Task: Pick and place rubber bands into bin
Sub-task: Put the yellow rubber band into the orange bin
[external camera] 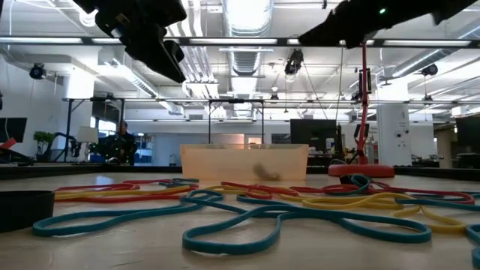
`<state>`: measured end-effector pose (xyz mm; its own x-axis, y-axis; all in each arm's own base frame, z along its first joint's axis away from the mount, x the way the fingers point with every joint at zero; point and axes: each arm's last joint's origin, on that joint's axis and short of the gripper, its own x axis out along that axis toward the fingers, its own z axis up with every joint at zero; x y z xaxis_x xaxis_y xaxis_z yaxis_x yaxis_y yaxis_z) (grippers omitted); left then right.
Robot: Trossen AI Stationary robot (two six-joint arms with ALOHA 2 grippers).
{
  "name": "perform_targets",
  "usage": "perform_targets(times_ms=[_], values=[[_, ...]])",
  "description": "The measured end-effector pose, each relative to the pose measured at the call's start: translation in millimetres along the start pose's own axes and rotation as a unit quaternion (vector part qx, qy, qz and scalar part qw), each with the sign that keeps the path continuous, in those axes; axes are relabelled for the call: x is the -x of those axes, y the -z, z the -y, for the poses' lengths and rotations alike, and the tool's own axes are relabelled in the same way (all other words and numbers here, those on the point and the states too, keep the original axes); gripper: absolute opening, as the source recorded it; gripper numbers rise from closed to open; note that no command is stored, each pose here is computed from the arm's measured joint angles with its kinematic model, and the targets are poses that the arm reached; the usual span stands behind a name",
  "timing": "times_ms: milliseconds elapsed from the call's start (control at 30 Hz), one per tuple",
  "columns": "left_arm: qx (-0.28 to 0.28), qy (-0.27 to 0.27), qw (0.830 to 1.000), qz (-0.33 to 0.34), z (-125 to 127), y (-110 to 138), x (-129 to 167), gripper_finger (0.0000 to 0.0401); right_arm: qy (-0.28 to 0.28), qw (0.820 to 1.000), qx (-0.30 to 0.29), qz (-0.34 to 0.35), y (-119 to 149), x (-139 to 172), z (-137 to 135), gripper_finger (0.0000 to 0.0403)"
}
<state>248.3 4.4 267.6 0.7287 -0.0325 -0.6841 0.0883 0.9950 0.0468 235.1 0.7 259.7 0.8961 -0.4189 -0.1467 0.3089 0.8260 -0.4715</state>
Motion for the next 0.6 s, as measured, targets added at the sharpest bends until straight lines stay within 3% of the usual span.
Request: perform_targets(times_ms=[267,600], values=[[-0.001,-0.004,0.999,0.034,0,11,-13,0.0089,0.024,0.999,-0.031,-0.01,30,-48,15,0.0008],[-0.002,-0.007,0.998,0.059,2,28,-26,0.0089,0.055,0.991,-0.091,-0.082,75,-82,22,0.0008]])
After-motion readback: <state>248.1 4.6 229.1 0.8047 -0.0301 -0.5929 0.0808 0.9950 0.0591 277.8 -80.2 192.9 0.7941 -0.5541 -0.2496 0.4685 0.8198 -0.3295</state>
